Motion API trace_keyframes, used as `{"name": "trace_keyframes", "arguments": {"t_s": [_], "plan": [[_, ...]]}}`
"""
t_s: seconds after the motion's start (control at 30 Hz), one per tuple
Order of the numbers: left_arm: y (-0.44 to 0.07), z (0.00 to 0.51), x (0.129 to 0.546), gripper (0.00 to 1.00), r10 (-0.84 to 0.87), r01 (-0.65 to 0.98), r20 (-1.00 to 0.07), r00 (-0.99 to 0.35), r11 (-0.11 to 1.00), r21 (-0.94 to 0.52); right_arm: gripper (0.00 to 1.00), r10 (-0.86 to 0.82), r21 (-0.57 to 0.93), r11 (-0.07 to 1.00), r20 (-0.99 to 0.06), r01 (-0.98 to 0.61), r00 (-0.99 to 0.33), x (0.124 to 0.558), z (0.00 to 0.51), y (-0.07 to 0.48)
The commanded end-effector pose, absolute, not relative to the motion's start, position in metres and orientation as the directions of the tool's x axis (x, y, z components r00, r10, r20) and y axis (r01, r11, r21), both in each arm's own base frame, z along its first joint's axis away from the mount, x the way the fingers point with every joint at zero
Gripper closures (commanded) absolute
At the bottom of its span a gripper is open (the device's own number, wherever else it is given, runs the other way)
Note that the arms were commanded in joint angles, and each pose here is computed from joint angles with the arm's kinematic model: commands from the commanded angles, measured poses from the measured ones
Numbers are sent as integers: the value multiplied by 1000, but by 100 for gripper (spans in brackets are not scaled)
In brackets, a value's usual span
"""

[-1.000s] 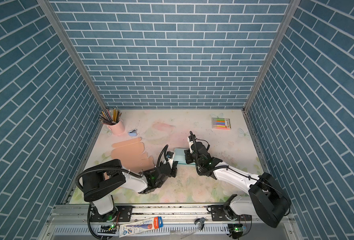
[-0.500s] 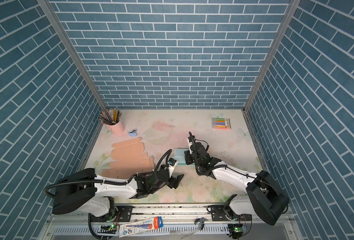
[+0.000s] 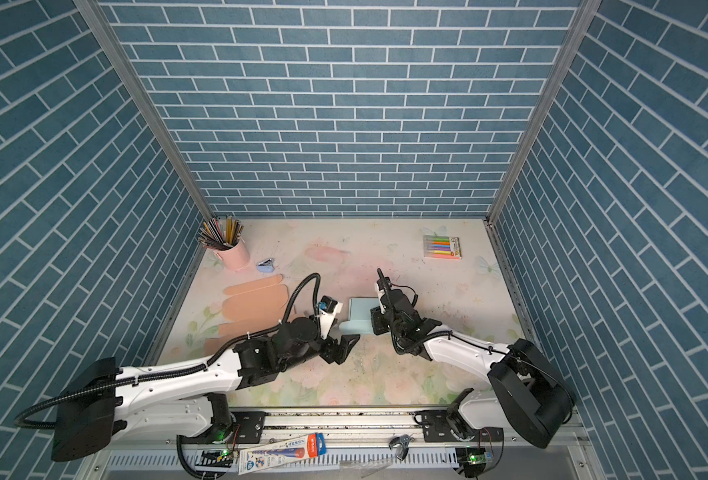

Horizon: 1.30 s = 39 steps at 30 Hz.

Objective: Fold the paper box

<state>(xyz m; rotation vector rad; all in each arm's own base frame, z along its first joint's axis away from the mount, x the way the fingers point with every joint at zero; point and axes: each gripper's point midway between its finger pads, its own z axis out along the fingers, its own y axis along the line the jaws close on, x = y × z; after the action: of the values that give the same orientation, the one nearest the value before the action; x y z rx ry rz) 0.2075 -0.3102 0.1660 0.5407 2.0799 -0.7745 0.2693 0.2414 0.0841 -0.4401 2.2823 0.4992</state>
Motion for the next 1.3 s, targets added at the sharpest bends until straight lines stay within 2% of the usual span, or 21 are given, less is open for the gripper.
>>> {"name": "trace_keyframes", "arguments": {"t_s": [0.0,0.23,0.4,0.53,0.67,0.77,1.27], "plan": [[-299,155,223,12,33,532,-738,-674,716,-453,71,-145,247,867,-707,-434,-692,263,76,241],[-311,147,264,12,-30,512,-690,-723,648,-564,71,-139,246,870,-710,-428,-690,261,80,238],[-324,135,292,17,-9,507,-678,-735,657,-558,71,-138,241,871,-716,-428,-684,260,89,235],[-327,113,304,18,7,477,-653,-758,689,-546,67,-119,248,871,-730,-423,-673,261,106,233],[-327,97,306,20,10,458,-631,-776,698,-551,55,-97,283,865,-716,-414,-692,263,120,231],[-326,90,307,21,11,449,-625,-781,705,-549,51,-58,339,857,-686,-389,-725,266,122,226],[-323,74,301,22,10,432,-607,-795,711,-554,52,-4,403,866,-588,-298,-809,260,86,195]]}}
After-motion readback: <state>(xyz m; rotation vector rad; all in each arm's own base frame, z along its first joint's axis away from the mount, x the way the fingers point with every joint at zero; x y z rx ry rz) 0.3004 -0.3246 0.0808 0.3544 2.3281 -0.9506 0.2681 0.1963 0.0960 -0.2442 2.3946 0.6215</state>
